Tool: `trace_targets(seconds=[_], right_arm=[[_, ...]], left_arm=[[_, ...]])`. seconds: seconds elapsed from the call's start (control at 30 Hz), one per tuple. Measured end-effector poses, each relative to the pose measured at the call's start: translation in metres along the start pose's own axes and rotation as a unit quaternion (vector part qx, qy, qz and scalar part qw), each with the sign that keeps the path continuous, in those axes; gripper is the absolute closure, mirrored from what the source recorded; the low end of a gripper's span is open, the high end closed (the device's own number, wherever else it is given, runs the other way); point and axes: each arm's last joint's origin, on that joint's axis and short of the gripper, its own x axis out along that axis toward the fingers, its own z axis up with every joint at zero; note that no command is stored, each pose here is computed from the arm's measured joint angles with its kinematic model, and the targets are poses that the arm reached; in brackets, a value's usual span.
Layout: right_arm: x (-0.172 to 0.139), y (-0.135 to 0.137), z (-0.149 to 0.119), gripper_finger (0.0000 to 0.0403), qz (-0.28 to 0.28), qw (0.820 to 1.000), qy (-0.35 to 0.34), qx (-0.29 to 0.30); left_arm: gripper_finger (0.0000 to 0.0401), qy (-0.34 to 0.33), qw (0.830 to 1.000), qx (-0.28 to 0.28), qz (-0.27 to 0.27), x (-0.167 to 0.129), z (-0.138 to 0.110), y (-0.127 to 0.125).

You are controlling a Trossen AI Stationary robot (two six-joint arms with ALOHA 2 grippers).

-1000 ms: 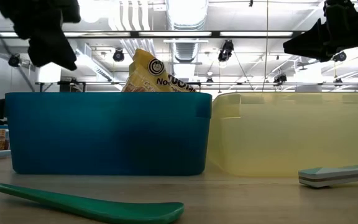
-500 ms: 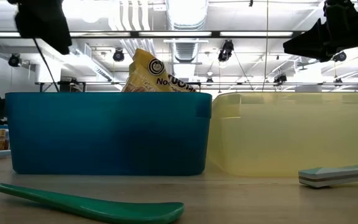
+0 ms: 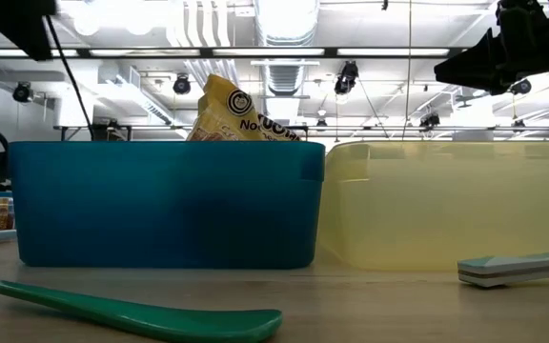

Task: Pick & Place Food Item
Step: Put the orange noodle pack into the blue bin

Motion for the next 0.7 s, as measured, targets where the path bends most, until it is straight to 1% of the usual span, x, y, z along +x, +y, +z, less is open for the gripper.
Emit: trace_targets(seconds=[0.13, 0.33, 0.53, 0.7], right_arm=[[0.0, 0.0, 0.0, 0.0203, 0.0, 1.0, 0.0, 0.0], [0.0, 0.0, 0.0, 0.0203, 0.0, 1.0, 0.0, 0.0], [0.0, 0.0, 0.0, 0.0203, 0.0, 1.0, 0.0, 0.0], [0.0, 0.0, 0.0, 0.0203, 0.0, 1.0, 0.0, 0.0]], left_arm=[[0.0125, 0.04, 0.999, 0.012, -0.007, 0.006, -0.008, -0.021], [0.012, 0.077, 0.997, 0.021, -0.003, 0.018, -0.017, -0.041], [0.012, 0.097, 0.995, 0.016, -0.001, 0.023, -0.024, -0.047], [0.012, 0.099, 0.994, 0.035, 0.004, 0.024, -0.028, -0.045]])
